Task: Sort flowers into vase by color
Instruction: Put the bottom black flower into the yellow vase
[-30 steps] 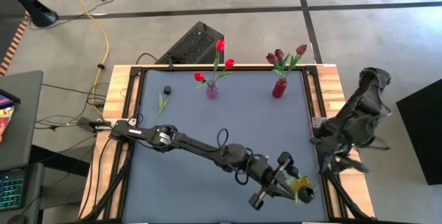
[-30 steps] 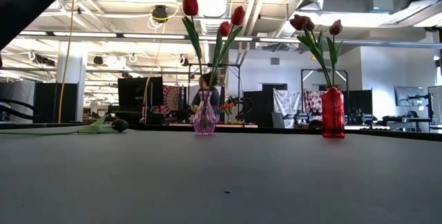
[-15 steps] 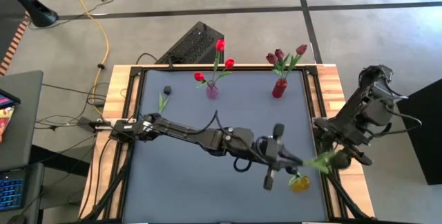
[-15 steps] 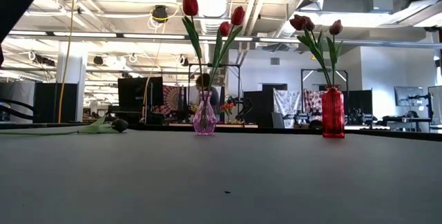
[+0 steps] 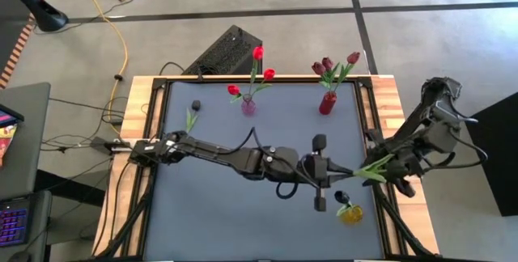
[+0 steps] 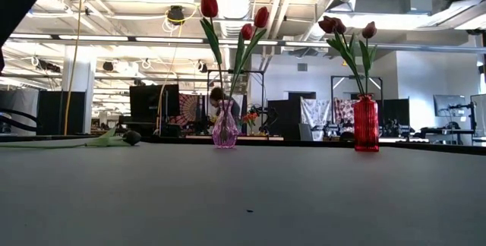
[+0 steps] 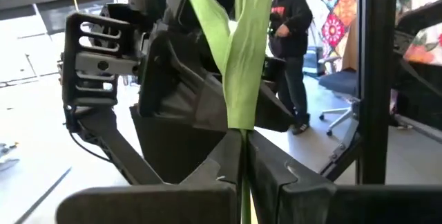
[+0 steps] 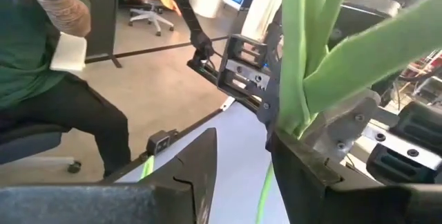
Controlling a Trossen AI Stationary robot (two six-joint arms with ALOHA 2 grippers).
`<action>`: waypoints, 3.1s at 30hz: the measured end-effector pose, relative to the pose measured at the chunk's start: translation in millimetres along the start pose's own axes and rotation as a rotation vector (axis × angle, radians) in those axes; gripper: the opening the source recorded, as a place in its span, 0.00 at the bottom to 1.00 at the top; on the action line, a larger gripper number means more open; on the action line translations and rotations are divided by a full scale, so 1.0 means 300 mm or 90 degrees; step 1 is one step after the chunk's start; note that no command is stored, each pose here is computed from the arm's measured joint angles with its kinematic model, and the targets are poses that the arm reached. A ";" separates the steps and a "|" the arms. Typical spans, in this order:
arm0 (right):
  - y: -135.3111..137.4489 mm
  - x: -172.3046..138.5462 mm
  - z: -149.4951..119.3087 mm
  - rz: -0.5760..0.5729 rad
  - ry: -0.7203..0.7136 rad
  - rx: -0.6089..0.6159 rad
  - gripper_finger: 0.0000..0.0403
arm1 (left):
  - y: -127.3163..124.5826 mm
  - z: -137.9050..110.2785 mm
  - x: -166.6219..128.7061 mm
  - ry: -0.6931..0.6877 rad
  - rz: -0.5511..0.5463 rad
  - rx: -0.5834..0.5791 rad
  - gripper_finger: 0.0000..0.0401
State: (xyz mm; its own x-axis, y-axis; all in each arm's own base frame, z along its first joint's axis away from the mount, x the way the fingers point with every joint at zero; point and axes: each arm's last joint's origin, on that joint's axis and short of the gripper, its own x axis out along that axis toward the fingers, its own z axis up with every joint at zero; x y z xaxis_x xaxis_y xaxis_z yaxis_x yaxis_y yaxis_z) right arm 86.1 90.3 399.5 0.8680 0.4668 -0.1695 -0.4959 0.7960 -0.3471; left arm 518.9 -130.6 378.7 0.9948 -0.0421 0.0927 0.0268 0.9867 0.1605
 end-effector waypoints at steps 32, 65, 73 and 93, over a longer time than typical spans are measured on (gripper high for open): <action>-0.016 0.005 0.027 -0.082 -0.026 -0.096 0.51 | 0.026 0.007 -0.002 0.006 0.056 0.002 0.00; -0.028 -0.013 0.025 -0.106 -0.019 0.089 0.11 | 0.016 0.050 -0.056 0.102 0.152 0.122 0.35; -0.082 -0.115 0.058 -0.089 0.044 0.187 0.10 | 0.014 0.119 -0.167 0.225 0.104 0.098 0.50; 0.035 -0.073 0.031 0.185 0.284 0.487 0.10 | -0.057 0.074 -0.245 0.385 0.101 0.159 0.29</action>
State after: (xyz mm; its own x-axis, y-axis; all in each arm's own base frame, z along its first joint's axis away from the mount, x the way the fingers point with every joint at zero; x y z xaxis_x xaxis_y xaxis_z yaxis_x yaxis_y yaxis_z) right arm 61.6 91.9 408.1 0.5587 0.6228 -0.5477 -0.4411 0.7824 0.4397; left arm 443.2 -147.9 390.9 0.8664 0.2682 -0.4212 -0.0758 0.9044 0.4200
